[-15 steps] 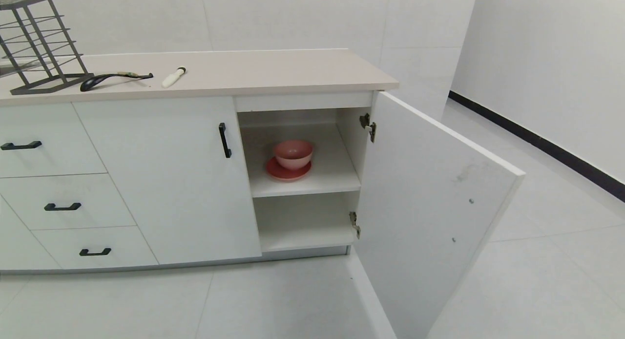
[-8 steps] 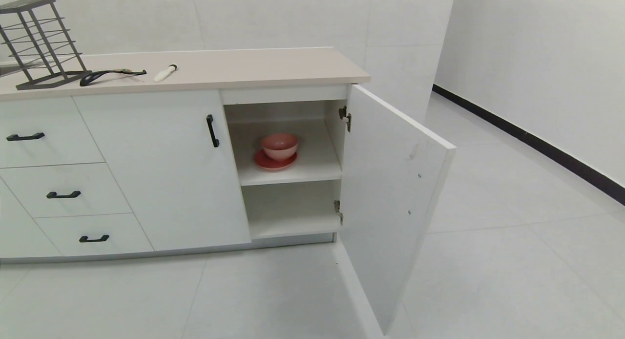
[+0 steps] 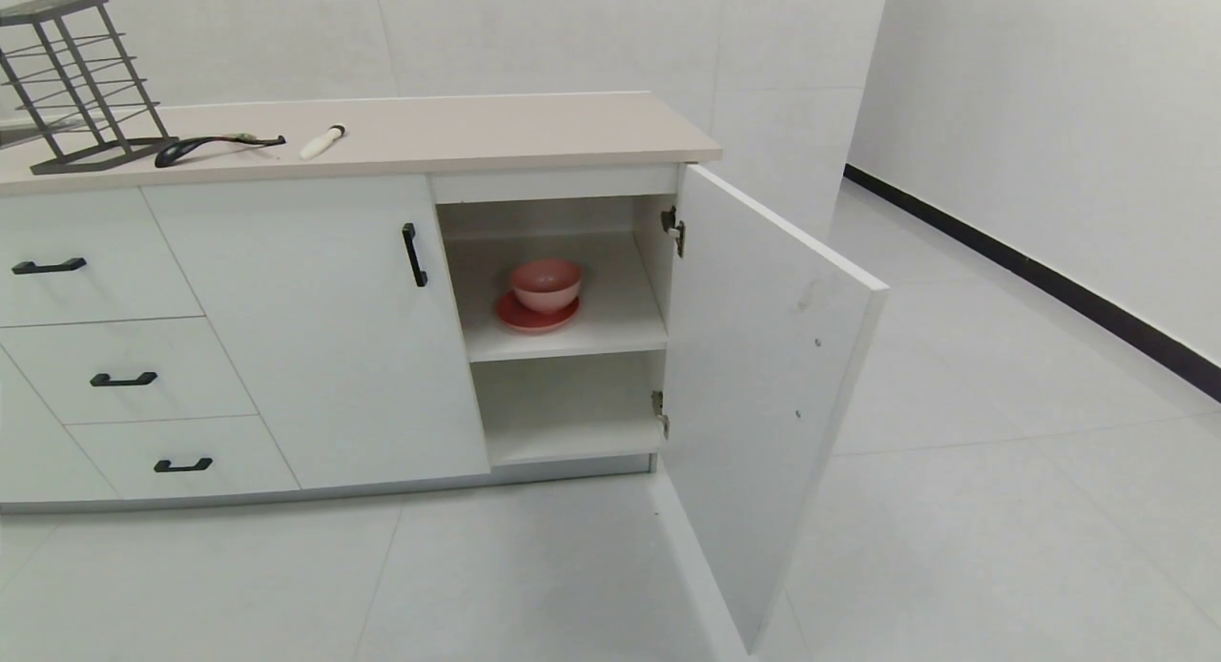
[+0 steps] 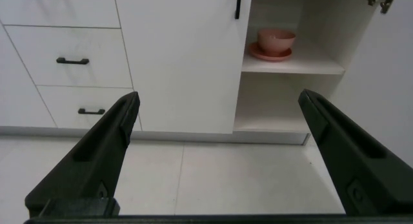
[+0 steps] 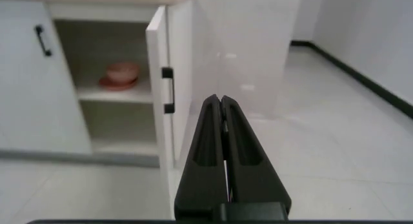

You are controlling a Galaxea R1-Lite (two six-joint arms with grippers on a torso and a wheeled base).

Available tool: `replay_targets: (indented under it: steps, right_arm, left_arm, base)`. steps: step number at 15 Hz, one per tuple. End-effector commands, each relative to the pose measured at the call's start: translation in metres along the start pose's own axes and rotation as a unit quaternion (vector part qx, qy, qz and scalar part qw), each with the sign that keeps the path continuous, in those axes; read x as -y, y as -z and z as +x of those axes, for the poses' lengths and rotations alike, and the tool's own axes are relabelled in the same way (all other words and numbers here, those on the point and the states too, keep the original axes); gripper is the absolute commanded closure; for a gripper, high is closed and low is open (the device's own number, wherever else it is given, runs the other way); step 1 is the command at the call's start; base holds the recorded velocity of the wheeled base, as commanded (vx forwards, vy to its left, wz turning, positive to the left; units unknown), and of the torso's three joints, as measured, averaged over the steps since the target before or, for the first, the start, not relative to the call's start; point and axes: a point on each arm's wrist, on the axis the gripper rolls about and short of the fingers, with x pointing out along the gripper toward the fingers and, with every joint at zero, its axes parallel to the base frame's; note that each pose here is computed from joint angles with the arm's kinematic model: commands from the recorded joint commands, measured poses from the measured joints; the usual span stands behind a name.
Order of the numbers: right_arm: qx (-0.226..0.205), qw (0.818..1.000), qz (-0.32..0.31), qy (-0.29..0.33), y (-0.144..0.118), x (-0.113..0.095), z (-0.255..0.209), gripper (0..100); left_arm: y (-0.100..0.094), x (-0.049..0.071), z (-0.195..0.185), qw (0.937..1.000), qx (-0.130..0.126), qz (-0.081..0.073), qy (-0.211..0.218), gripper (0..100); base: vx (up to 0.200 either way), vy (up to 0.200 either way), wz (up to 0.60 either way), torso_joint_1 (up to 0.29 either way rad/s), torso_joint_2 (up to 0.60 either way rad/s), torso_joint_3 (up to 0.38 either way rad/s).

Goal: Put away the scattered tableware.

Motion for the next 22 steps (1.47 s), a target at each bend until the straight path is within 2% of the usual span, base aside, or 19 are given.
replay_targets:
  steps: [1, 3, 5, 7, 9, 10, 12, 17, 22]
  right_arm:
    - [-0.137, 0.987, -0.007, -0.087, -0.001, 0.009, 0.075, 100]
    - [-0.155, 0.981, -0.026, -0.110, 0.000, 0.010, 0.111, 100]
    - [-0.139, 0.983, -0.039, -0.110, 0.001, 0.013, 0.139, 100]
    - [-0.134, 0.984, -0.040, -0.110, 0.012, 0.015, 0.162, 100]
    - [-0.134, 0.984, -0.040, -0.110, 0.013, 0.015, 0.164, 100]
    - [-0.131, 0.984, -0.043, -0.116, 0.027, 0.015, 0.183, 100]
    - [-0.133, 0.982, -0.043, -0.123, 0.034, 0.012, 0.192, 100]
    - [-0.130, 0.983, -0.039, -0.121, 0.043, 0.015, 0.221, 100]
    - [-0.144, 0.980, -0.040, -0.128, 0.056, 0.013, 0.234, 100]
  left_arm:
    - [0.000, 0.000, 0.000, 1.0000, 0.000, 0.000, 0.000, 0]
    - [0.000, 0.000, 0.000, 1.0000, 0.000, -0.002, 0.000, 0]
    - [0.000, 0.000, 0.000, 1.0000, 0.000, -0.002, -0.001, 0]
    - [0.000, 0.000, 0.000, 1.0000, 0.000, -0.006, 0.000, 0]
    - [0.000, 0.000, 0.000, 1.0000, 0.000, -0.006, 0.000, 0]
    - [0.000, 0.000, 0.000, 1.0000, 0.000, -0.005, 0.000, 0]
    - [0.000, 0.000, 0.000, 1.0000, 0.000, -0.005, 0.000, 0]
    - [0.000, 0.000, 0.000, 1.0000, 0.000, -0.002, 0.000, 0]
    - [0.000, 0.000, 0.000, 1.0000, 0.001, 0.004, 0.000, 0]
  base:
    - [0.000, 0.000, 0.00, 0.000, 0.00, 0.000]
    - [0.000, 0.000, 0.00, 0.000, 0.00, 0.000]
    - [0.000, 0.000, 0.00, 0.000, 0.00, 0.000]
    - [0.000, 0.000, 0.00, 0.000, 0.00, 0.000]
    - [0.000, 0.000, 0.00, 0.000, 0.00, 0.000]
    - [0.000, 0.000, 0.00, 0.000, 0.00, 0.000]
    - [0.000, 0.000, 0.00, 0.000, 0.00, 0.000]
    - [0.000, 0.000, 0.00, 0.000, 0.00, 0.000]
    - [0.000, 0.000, 0.00, 0.000, 0.00, 0.000]
